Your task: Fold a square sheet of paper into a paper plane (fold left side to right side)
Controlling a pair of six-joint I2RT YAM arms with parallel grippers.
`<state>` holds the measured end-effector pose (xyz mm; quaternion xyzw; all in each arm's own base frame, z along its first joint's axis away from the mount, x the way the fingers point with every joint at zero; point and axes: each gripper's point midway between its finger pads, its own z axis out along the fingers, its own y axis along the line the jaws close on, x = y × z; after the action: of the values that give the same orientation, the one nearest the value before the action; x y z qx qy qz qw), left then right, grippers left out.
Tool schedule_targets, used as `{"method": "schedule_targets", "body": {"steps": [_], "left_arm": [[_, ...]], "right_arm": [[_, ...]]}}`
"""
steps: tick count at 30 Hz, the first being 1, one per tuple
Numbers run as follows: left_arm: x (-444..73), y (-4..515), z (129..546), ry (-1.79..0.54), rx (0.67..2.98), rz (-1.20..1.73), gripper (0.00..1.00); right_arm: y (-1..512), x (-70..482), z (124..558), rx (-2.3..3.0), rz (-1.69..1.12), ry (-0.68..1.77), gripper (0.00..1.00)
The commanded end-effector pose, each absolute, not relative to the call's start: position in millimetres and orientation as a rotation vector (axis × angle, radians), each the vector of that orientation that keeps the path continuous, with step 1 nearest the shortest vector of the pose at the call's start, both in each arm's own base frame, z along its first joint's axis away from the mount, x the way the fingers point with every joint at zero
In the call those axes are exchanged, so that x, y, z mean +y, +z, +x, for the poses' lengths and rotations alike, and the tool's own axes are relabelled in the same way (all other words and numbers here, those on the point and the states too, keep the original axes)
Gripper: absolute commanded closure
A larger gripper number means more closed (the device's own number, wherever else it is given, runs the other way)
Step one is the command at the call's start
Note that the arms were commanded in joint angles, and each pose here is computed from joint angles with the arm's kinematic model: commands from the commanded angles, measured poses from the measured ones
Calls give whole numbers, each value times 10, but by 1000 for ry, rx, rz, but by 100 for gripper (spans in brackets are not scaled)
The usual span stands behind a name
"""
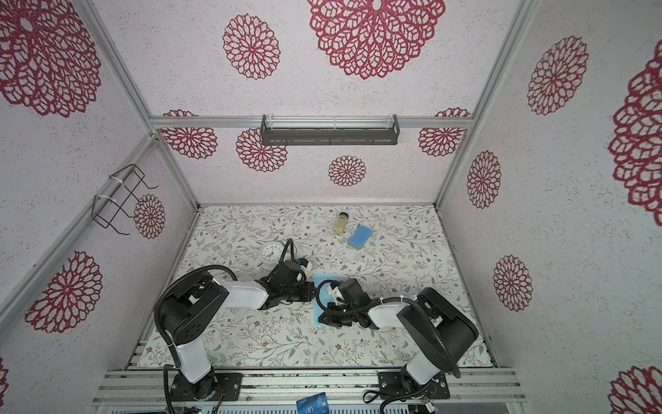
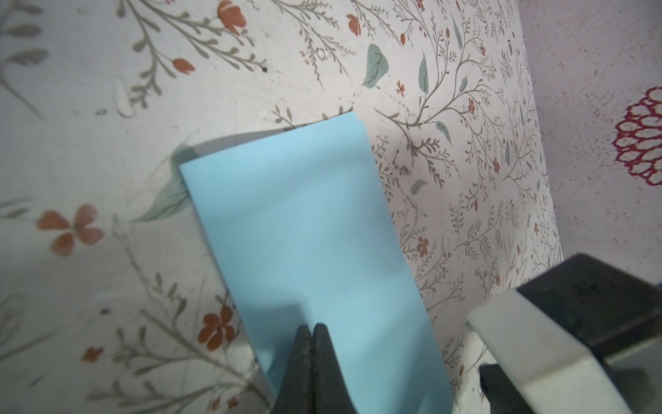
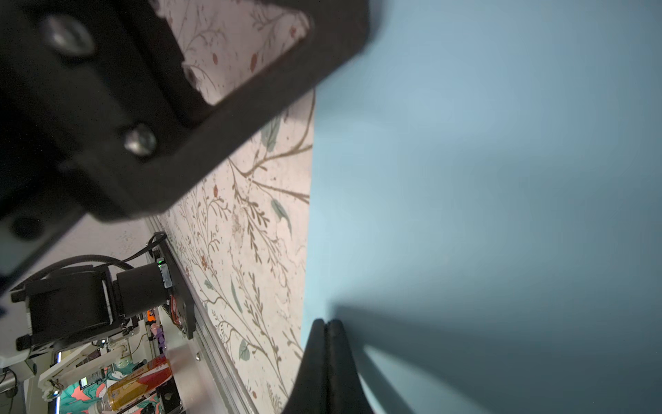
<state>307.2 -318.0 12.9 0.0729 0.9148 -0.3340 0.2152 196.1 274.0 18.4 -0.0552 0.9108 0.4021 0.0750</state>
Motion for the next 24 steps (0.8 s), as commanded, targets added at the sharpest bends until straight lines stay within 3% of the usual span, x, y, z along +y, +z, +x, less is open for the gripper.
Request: {"method": "schedule_targets", "body": {"steps": [1, 14, 24], "left_arm": [[-3108, -87, 2994, -877, 2592, 178, 100], [-3118, -109, 2953, -885, 2600, 185, 100], [-3146, -139, 2941, -889, 2603, 186, 100]], "right_arm": [[-75, 2476, 1602, 2912, -157, 1099, 100], [609, 2515, 2051, 2732, -151, 1100, 100], [544, 2804, 2472, 2702, -95, 1147, 100]]}}
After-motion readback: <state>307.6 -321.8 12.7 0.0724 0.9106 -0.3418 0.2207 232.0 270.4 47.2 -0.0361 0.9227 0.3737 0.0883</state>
